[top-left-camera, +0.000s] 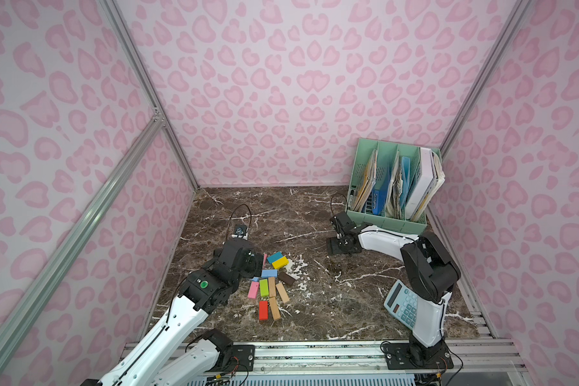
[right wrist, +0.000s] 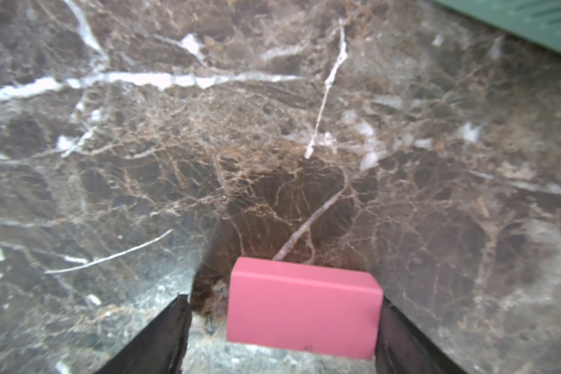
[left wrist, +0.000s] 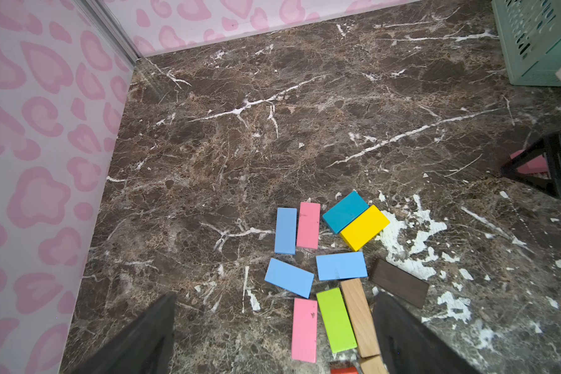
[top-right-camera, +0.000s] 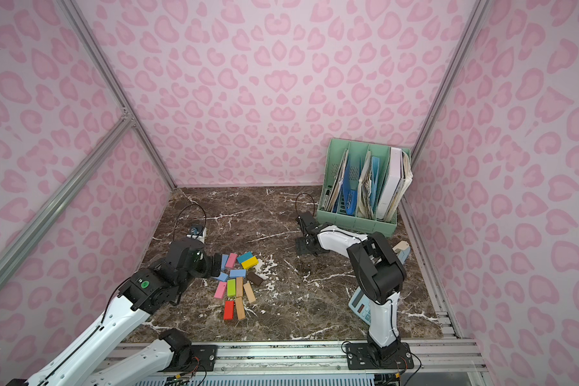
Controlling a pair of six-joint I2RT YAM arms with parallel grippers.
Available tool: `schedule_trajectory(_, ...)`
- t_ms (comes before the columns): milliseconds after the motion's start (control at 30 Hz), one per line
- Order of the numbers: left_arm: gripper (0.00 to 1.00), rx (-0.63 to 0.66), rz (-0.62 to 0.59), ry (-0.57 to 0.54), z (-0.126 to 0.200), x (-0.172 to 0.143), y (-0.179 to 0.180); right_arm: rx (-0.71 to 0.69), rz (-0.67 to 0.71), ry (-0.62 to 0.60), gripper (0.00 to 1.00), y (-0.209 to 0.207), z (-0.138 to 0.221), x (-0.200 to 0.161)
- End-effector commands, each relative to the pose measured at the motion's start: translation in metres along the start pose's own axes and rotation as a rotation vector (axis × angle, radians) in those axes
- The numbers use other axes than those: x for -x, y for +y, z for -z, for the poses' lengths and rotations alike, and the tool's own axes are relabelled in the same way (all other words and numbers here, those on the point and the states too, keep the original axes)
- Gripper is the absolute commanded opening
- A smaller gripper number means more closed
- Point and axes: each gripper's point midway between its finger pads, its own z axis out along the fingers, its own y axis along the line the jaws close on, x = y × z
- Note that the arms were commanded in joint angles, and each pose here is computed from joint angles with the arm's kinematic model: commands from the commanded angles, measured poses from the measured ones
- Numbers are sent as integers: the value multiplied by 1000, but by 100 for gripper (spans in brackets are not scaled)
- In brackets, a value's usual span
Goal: Assemble the number 8 with building blocks
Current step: Adjust the building block at the center of the board, then pick up the building block from the center of the board.
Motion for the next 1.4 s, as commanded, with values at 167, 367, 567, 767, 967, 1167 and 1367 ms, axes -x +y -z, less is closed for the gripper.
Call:
schedule_trajectory(167,99,7,-24,24,-10,-7,-3,51,62,-179,97,16,68,41)
schedule_trajectory(367,98,-18,-67,147,-30,-15,-16,87,127,-319,98,30,116,41)
schedule_trajectory(567,92,-83,-53,359,-66,-32,-33,210,135,-438,98,38,153,30)
schedule_trajectory(767,83,-78,-8,531,-102,-45,-35,380,150,-599,98,46,190,17)
schedule_trajectory(967,70,-47,48,691,-132,-64,-23,415,166,-662,98,40,206,10)
schedule_trajectory(1167,62,-38,87,740,-152,-70,-17,431,171,-664,98,35,201,3)
schedule_trajectory(1367,59,-7,93,796,-167,-83,-11,431,186,-666,98,32,200,1)
